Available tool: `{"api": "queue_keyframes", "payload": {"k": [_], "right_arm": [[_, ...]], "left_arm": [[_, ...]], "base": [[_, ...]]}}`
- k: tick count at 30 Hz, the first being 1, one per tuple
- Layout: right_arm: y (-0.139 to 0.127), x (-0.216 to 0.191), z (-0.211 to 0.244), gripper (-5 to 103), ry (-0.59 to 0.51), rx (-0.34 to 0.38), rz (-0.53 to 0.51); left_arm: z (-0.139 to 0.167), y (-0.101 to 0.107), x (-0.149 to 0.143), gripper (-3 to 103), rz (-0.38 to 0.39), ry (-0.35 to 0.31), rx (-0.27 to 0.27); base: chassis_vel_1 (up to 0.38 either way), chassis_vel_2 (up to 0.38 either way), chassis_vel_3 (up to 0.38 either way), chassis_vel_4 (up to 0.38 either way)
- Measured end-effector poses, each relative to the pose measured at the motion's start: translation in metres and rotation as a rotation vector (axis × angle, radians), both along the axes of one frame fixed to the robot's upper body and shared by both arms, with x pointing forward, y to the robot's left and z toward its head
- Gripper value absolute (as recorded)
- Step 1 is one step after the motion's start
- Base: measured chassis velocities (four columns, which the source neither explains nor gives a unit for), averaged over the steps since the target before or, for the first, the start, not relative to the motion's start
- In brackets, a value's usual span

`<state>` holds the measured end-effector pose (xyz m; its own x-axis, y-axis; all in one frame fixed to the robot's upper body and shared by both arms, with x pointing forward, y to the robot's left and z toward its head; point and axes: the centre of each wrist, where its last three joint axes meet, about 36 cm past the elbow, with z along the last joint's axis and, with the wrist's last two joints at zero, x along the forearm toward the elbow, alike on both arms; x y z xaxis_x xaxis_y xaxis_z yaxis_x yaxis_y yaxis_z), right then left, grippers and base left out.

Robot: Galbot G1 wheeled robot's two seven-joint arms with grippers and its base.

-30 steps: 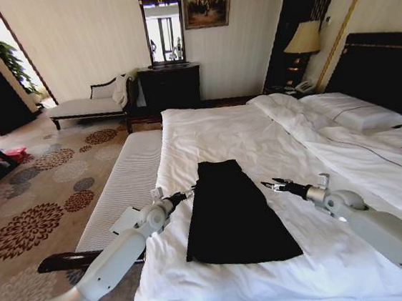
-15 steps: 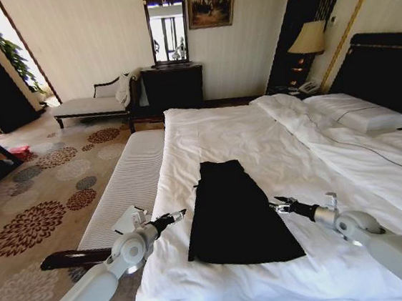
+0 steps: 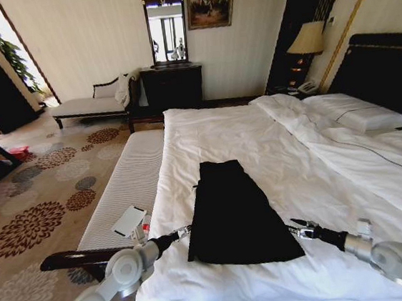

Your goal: Fold the clothes on the bed.

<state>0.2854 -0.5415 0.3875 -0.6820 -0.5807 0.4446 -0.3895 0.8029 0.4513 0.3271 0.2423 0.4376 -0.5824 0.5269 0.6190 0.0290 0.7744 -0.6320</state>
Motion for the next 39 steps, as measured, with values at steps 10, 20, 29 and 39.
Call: {"api": "queue_keyframes", "payload": {"k": [10,20,29,39], "right_arm": [[-0.002,-0.024,-0.001,100,0.050,0.007,0.016],[0.003,-0.046,-0.012,100,0.100,-0.005,0.060],[-0.018,-0.037,-0.013,100,0.091,-0.039,0.033],[-0.019,-0.044,-0.021,100,0.108,-0.045,0.051]], "left_arm": [[0.004,0.005,-0.008,99,-0.002,0.022,0.005],[-0.006,0.001,-0.005,99,-0.001,0.041,0.005],[-0.010,-0.001,-0.014,99,-0.003,0.053,0.013],[-0.019,-0.002,-0.010,99,0.008,0.059,0.025]], "base": [[0.000,0.000,0.000,0.000],[0.000,0.000,0.000,0.000],[0.000,0.000,0.000,0.000],[0.000,0.000,0.000,0.000]]}}
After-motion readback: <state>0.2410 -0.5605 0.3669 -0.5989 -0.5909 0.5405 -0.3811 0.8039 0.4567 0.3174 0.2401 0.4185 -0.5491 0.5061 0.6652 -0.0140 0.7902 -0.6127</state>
